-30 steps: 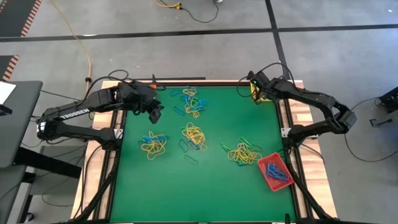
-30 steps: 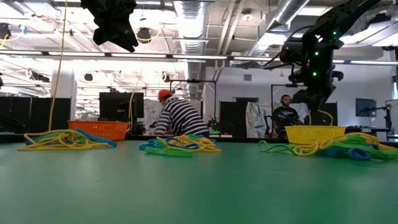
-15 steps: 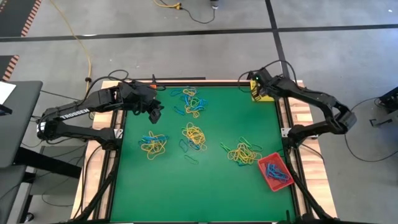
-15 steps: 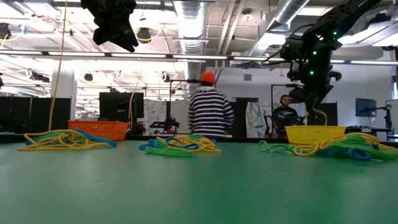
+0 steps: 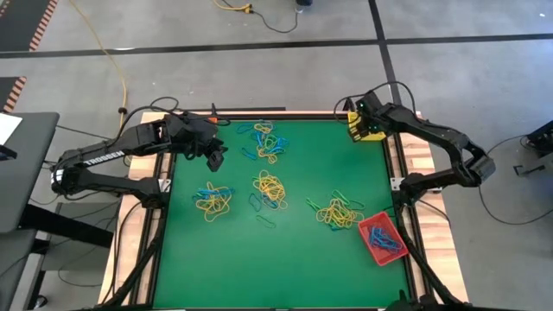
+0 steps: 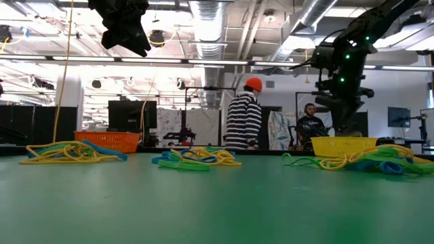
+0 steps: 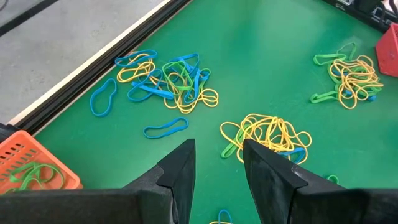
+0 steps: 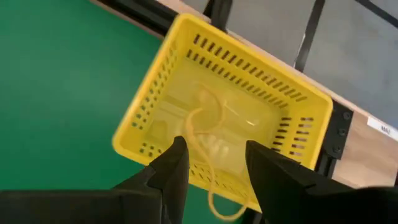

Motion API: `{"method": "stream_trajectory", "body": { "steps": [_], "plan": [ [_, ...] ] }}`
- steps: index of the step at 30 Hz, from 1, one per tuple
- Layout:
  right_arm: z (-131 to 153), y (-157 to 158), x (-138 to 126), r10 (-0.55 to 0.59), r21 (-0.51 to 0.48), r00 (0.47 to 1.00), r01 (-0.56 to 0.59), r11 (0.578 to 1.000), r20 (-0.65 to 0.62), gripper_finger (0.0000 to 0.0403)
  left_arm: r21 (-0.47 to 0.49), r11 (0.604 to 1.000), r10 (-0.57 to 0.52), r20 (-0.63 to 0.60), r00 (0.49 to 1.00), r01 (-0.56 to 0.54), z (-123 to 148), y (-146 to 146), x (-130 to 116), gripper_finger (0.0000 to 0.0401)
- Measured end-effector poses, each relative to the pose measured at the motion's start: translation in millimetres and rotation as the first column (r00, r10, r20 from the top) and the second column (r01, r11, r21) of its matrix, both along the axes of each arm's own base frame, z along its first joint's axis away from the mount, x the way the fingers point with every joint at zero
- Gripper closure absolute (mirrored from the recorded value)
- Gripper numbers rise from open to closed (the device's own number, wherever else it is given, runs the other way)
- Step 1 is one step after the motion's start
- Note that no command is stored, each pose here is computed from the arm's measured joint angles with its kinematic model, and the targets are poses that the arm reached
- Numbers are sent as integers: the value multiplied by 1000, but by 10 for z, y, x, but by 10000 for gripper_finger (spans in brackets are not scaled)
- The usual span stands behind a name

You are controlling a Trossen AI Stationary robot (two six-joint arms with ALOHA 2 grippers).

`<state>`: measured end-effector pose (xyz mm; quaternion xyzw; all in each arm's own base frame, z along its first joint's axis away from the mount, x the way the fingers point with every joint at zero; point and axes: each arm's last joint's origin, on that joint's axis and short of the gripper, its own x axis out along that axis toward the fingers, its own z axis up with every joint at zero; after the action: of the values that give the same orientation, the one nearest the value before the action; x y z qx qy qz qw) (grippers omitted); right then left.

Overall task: Sort rubber bands into baskets
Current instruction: Put the yellow rubber band into the yellow bin

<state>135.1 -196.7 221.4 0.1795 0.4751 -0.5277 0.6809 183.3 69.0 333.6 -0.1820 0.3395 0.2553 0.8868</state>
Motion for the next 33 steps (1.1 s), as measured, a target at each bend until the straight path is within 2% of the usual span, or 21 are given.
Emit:
{"method": "stream_trajectory", "body": {
  "steps": [4, 6, 10, 14, 17, 21, 24, 29, 33],
  "plan": [
    [16, -33, 12, -48, -70, 999, 47, 996, -20, 207, 0, 1000, 0, 0, 1000, 0, 0, 0, 0, 277],
    [19, -33, 27, -45, -68, 999, 46, 997, 3, 207, 0, 1000, 0, 0, 1000, 0, 0, 0, 0, 277],
    [14, -31, 73, 60, 29, 984, -66, 997, 169, 207, 0, 1000, 0, 0, 1000, 0, 0, 0, 0, 277],
    [24, 23, 182, 192, 102, 917, -241, 965, 348, 207, 0, 1000, 0, 0, 1000, 0, 0, 0, 0, 277],
    [39, 152, 351, 305, 122, 841, -396, 910, 448, 207, 0, 1000, 0, 0, 1000, 0, 0, 1, 0, 277],
    [48, 435, 626, 462, 103, 761, -560, 822, 456, 207, 0, 1000, 0, 0, 1000, 0, 0, 0, 0, 277],
    [78, 696, 854, 581, 43, 672, -670, 741, 459, 207, 0, 1000, 1, 0, 1000, -1, 0, 1, 0, 277],
    [162, 1126, 1156, 725, -104, 526, -774, 625, 446, 207, 0, 1000, 0, 0, 1000, 0, 0, 0, 0, 277],
    [216, 1426, 1292, 784, -193, 453, -800, 568, 425, 207, 0, 1000, 0, 0, 1000, 0, 0, 1, 0, 277]
  ]
}}
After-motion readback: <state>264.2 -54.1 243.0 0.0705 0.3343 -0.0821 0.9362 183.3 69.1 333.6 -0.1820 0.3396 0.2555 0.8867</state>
